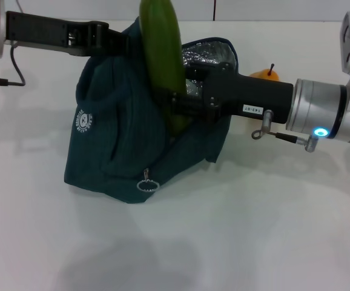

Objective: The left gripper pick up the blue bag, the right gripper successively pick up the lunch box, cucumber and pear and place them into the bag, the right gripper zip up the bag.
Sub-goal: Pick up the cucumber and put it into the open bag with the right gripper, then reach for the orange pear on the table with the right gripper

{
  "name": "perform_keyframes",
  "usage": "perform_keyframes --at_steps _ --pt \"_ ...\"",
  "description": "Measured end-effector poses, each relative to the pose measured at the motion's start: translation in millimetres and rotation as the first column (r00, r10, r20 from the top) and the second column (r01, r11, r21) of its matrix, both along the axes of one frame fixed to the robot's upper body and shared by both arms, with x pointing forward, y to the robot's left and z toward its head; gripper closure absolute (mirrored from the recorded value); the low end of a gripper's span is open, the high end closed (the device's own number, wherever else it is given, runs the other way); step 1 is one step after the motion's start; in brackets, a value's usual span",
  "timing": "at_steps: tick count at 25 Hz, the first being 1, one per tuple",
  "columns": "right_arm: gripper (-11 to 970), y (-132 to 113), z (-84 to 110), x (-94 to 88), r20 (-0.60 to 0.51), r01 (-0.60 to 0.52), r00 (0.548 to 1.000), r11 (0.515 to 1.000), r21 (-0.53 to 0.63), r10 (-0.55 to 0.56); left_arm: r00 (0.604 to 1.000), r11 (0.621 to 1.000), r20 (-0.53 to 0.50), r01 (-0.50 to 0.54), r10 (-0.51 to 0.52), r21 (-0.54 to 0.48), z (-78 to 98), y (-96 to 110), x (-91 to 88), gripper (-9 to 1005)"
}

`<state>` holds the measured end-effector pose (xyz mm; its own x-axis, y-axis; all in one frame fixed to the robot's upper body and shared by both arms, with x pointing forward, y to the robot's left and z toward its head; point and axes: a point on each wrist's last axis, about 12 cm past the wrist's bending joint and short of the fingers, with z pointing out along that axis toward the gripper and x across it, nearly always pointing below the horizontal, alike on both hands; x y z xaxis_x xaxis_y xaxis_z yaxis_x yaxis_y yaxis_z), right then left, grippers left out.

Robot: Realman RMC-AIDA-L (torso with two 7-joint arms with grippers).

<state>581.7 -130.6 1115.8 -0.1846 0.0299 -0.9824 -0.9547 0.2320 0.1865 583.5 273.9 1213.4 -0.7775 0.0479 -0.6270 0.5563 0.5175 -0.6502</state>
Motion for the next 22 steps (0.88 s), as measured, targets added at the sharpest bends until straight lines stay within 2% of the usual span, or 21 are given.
perform_keyframes --at_steps 13,17,22 --pt "367 -17 -2.7 -8.6 0.015 0.042 0.999 0.998 0.056 -0.043 1.0 1.0 -0.001 -0.012 0.012 0.004 -0.9 5 -1.0 932" --pt "369 -51 -5.3 -8.9 -0.002 0.177 0.984 0.976 0.126 -0.179 0.999 0.999 0.002 -0.043 0.043 0.008 -1.9 15 -2.5 931" --pt "370 -109 -17.9 -15.6 -0.053 0.399 0.917 0.903 0.161 -0.396 0.997 0.997 0.002 -0.073 0.073 -0.001 -6.8 26 -5.6 930"
